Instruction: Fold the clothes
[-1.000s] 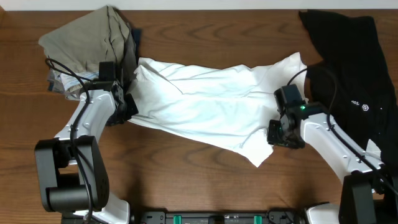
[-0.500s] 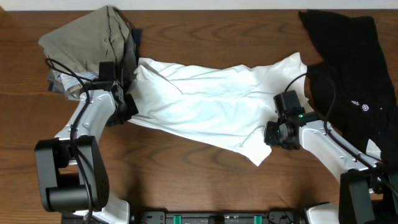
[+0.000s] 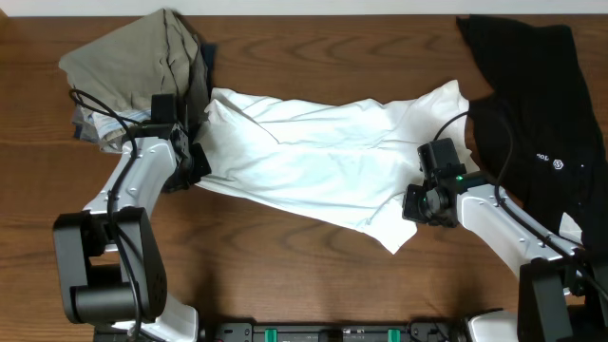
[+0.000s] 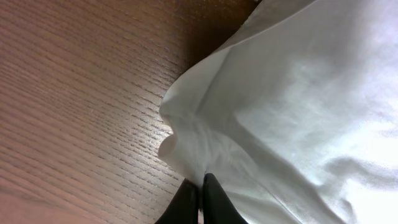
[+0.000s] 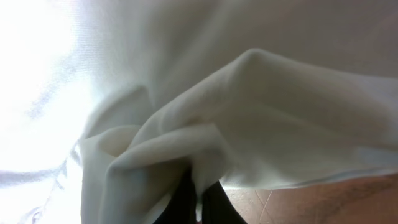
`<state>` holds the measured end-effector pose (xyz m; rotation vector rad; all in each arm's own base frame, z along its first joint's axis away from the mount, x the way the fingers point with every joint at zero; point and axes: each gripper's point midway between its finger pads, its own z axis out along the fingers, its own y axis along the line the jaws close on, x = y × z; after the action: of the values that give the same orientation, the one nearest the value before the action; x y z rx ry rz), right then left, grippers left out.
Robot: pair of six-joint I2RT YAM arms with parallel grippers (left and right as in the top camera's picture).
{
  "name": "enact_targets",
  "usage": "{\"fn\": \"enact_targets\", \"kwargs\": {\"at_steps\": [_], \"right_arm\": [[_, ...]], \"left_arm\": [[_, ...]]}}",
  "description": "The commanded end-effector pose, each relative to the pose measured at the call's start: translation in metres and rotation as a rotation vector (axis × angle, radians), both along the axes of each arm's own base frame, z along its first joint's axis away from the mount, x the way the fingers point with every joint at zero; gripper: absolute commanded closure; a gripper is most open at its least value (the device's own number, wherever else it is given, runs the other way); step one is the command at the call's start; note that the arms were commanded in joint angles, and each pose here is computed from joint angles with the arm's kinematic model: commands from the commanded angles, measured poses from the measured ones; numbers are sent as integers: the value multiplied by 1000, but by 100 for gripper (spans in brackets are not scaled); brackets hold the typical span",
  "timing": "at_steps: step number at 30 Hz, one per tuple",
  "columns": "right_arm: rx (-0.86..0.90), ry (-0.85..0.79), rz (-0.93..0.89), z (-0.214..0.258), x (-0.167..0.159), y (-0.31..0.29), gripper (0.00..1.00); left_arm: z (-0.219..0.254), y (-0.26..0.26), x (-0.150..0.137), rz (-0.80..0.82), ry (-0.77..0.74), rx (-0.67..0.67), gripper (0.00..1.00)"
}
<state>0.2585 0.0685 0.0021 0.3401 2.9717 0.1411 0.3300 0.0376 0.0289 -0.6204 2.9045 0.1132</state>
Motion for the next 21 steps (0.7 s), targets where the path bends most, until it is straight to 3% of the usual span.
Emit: {"fn": "enact_targets", "kwargs": {"at_steps": [1,8,21], "right_arm": [[-3,-18,4,5,5,-2,99],[-25,-92,-53,63,20,-19,99],[-73,-158,-230,160,-27,-84,99]], "left_arm": [[6,5,5,-1,-18,22,94],[19,6,8,-8,-42,25,94],[88,4,-18,-7,-142,32,94]]}}
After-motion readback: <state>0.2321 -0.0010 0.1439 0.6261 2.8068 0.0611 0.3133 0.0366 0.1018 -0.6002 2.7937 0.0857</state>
